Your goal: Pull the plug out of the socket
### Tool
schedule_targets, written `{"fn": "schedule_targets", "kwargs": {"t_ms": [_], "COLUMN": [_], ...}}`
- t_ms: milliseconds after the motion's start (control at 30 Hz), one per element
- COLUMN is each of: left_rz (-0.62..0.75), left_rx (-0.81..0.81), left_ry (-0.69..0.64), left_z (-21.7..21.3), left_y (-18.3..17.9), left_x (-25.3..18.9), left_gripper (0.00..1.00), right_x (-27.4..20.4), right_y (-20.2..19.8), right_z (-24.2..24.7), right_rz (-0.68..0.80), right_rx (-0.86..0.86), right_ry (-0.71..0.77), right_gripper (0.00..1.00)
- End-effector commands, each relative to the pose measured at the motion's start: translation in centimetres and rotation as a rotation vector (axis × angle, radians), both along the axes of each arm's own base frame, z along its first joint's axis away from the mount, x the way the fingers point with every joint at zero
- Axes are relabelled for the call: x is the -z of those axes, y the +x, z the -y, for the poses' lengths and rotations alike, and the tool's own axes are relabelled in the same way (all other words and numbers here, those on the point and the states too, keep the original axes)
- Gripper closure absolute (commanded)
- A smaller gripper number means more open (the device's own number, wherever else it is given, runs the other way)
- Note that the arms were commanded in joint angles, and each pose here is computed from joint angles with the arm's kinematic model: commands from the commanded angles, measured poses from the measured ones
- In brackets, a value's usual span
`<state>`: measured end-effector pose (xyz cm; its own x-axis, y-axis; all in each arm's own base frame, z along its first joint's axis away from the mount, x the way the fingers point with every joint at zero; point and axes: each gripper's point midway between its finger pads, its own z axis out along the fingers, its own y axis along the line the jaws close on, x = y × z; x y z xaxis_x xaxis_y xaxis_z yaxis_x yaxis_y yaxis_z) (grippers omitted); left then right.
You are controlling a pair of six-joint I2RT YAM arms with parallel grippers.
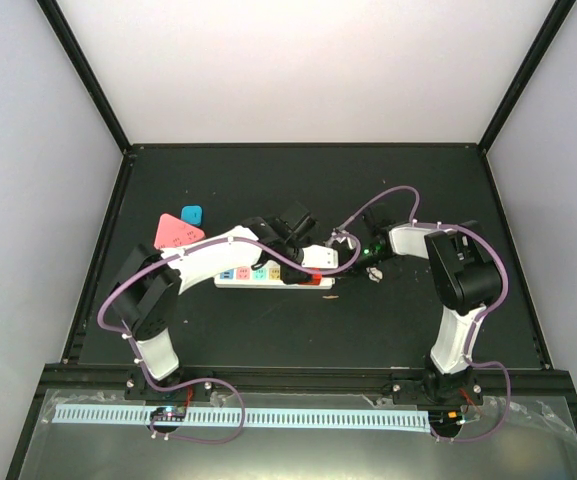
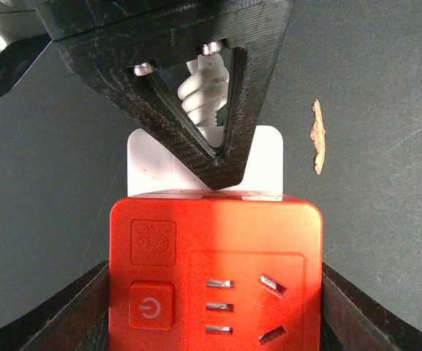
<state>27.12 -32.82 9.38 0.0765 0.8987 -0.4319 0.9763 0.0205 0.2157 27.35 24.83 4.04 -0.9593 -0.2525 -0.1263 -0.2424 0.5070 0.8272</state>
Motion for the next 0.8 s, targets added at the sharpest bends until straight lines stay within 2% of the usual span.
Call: {"fn": "schedule_targets", "kwargs": {"t_ms": [0, 267, 467, 767], "left_rz": [0.097, -0.094, -0.057, -0.041], "left_rx": [0.104, -0.027, 0.031, -0.046], "left_ry": [-0.231, -0.335, -0.332, -0.27], "left_z": [3.8, 3.7, 3.4, -0.2], "left_y": [-0.7, 1.1, 0.4, 0.5], "left_x": [-7.7, -9.3, -10.4, -11.9], "left_gripper": [0.75, 0.76, 0.76, 0.77], "right_x": [6.1, 6.2, 6.1, 3.7], "right_y": [-0.1, 0.0, 0.1, 0.7], "right_z": [2.7, 3.1, 3.0, 2.1], "right_rz": [0.014, 0.031, 0.032, 0.087], "right_rx": [0.019, 0.019, 0.017, 0.003], "right_ry": [-0.27, -0.297, -0.29, -0.227], "right_gripper": [0.93, 0.94, 0.94, 0.92]}}
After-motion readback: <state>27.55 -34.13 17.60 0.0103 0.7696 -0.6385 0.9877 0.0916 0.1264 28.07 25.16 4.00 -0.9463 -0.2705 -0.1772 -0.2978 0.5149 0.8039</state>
